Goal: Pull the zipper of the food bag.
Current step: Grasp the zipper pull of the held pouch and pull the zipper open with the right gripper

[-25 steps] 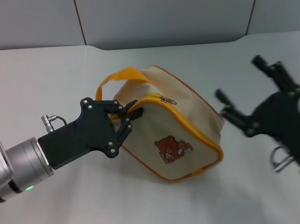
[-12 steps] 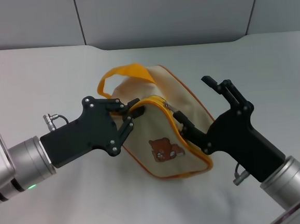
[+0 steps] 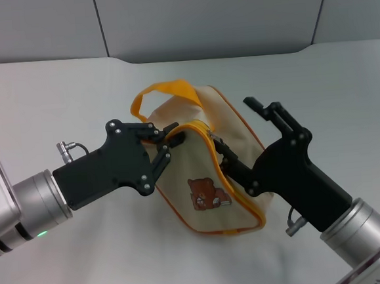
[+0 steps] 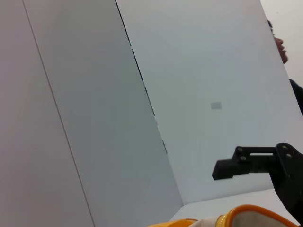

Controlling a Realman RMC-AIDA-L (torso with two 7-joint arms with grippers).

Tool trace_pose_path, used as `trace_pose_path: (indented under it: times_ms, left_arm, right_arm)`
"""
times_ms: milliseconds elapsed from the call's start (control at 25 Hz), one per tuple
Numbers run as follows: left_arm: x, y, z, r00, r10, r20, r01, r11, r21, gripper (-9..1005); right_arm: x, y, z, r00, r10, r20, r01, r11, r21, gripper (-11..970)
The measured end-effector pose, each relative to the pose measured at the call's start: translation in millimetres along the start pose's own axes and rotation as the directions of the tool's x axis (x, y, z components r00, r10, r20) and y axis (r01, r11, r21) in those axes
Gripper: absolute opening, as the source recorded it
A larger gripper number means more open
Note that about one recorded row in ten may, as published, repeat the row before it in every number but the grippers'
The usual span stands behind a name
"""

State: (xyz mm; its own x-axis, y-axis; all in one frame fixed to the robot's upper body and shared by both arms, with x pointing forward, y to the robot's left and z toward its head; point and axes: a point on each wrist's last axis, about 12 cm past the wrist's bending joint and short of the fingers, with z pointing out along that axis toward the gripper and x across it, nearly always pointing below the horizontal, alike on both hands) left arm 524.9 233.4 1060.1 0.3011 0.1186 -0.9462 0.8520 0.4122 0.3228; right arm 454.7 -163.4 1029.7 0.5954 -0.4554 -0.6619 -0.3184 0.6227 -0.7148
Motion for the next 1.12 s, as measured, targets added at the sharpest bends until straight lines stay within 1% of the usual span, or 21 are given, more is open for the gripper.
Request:
trace_pose_path:
  times_ms: [280,520,720,1040,1120]
  left_arm:
    - [0.5,1.7,1.2,1.000,0.001,-0.007,-0.001,1.000,-0.006,68]
    - [0.6,3.0,3.7,1.000,0.003,-0.011,-0.003,1.000,-0.008,72]
    - [0.9,1.5,4.8,1.000,0.000,-0.007,0.000,1.000,-0.009,76]
    - [1.4,0.3,3.3,1.000,-0.002,-0.008,0.002,1.000,-0.011,82]
    - [1.7,0.2,2.5,1.000,-0.003,-0.009,0.003,1.000,-0.015,83]
  right_arm:
    - [-1.2,3.7,1.2,1.000,-0.008,0.009,0.008,0.999,-0.032,681]
    - [0.9,6.9,2.4,1.000,-0.027,-0.007,0.026,0.998,-0.062,441]
    - [1.3,7.4,2.8,1.000,-0.030,-0.009,0.029,0.997,-0.067,220]
    - [3.6,7.5,-1.0,0.999,-0.029,-0.018,0.028,0.997,-0.073,16]
    - [4.7,8.2,-4.8,0.999,-0.029,-0.029,0.027,0.997,-0.074,10]
